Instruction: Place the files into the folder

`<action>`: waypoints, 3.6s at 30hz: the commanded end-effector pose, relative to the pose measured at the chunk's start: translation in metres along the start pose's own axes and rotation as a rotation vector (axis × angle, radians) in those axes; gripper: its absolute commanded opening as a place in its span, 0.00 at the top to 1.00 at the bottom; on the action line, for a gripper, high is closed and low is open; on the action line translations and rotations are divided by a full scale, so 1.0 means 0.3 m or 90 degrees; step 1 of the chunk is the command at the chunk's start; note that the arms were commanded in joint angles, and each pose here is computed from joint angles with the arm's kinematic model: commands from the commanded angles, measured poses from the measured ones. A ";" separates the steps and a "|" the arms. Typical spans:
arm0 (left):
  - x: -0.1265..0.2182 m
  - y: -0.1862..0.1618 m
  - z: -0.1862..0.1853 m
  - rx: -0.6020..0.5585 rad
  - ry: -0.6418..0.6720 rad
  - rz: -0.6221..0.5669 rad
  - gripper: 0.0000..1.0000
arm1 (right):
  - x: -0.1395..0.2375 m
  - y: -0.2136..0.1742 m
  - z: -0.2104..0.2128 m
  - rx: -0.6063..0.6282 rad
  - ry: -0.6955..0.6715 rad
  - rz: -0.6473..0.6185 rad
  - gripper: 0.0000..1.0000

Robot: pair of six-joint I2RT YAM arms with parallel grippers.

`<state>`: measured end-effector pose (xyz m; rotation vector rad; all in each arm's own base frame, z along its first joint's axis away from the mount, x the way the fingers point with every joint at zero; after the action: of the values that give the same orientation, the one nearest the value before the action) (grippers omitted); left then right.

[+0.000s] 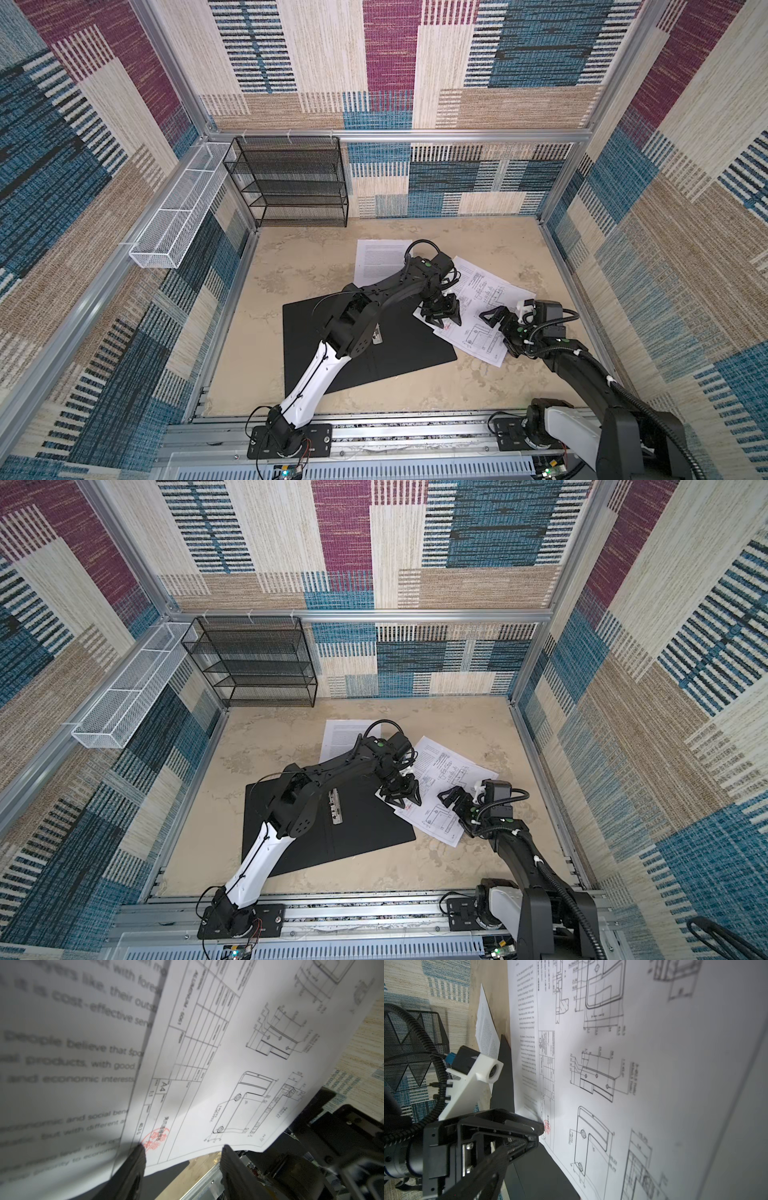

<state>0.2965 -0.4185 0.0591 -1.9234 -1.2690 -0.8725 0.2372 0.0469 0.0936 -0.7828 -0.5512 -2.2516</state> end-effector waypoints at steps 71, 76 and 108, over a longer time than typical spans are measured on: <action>0.521 -0.268 0.857 0.388 0.105 -0.179 0.18 | -0.339 -0.194 0.466 0.338 0.111 0.186 0.99; 0.507 -0.269 0.864 0.391 0.105 -0.171 0.18 | -0.366 -0.221 0.460 0.331 0.114 0.212 0.99; 0.510 -0.263 0.859 0.386 0.100 -0.173 0.19 | -0.383 -0.188 0.452 0.373 0.012 0.175 0.38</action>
<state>0.3124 -0.1106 0.0649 -1.2073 -1.5237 -0.6253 0.3154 0.2204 0.1098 -0.4590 -0.9369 -1.7220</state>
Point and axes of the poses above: each gripper's point midway between its finger pads, its own x axis back along the fingers, its own z axis along the line the jaws close on, y = z × x, the point moved 4 cm from there along x, back along the fingers
